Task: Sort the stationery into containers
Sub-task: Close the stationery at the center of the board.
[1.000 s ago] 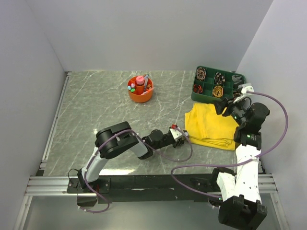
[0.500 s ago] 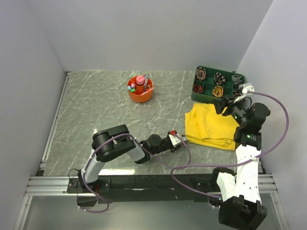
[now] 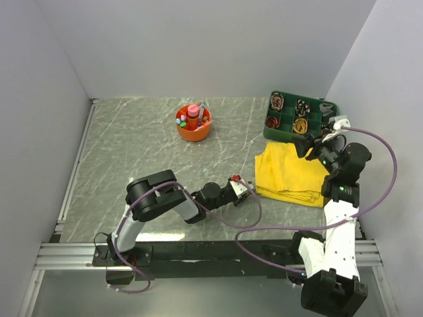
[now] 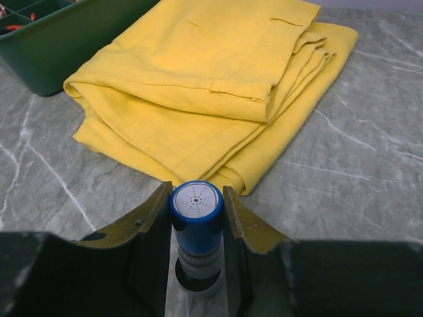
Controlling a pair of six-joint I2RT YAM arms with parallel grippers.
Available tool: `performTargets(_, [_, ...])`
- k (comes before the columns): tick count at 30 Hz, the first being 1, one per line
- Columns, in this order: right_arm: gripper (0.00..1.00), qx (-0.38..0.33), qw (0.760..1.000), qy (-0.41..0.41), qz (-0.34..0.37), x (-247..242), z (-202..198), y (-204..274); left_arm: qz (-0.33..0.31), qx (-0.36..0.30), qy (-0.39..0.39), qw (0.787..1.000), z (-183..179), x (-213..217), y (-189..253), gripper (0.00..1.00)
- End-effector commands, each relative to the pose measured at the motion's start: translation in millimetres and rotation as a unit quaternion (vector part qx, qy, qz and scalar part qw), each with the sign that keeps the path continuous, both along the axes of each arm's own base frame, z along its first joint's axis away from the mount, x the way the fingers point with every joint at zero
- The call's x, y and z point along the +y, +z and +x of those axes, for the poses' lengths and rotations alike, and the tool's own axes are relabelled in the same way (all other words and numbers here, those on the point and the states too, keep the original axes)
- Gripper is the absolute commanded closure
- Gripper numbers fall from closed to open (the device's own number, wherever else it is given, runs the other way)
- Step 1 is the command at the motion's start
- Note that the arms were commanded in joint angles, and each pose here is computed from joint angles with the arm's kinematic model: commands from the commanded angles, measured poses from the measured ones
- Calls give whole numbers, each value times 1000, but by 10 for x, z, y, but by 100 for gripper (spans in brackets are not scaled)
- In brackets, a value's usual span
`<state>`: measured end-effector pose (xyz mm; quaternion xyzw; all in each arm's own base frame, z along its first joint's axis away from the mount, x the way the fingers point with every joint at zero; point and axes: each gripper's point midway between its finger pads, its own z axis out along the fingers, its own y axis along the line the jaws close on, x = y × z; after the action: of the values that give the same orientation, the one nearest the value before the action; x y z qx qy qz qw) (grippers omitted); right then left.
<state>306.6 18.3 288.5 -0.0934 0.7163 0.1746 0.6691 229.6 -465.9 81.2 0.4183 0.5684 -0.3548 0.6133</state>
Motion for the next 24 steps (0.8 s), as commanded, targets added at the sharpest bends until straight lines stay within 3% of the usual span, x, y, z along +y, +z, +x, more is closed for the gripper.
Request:
performTargets(1, [42,-23,1000,-5,-3,-35,42,147,-275,-140,16,951,-43,230,1735,99])
performTargets(9, [42,-22,1000,-1,3,-46,113,264,-309,-159,29,937,-19,264,2068,99])
performTargets(24, [42,-12,1000,4,13,-38,157,200,-283,-115,49,951,8,387,1744,99])
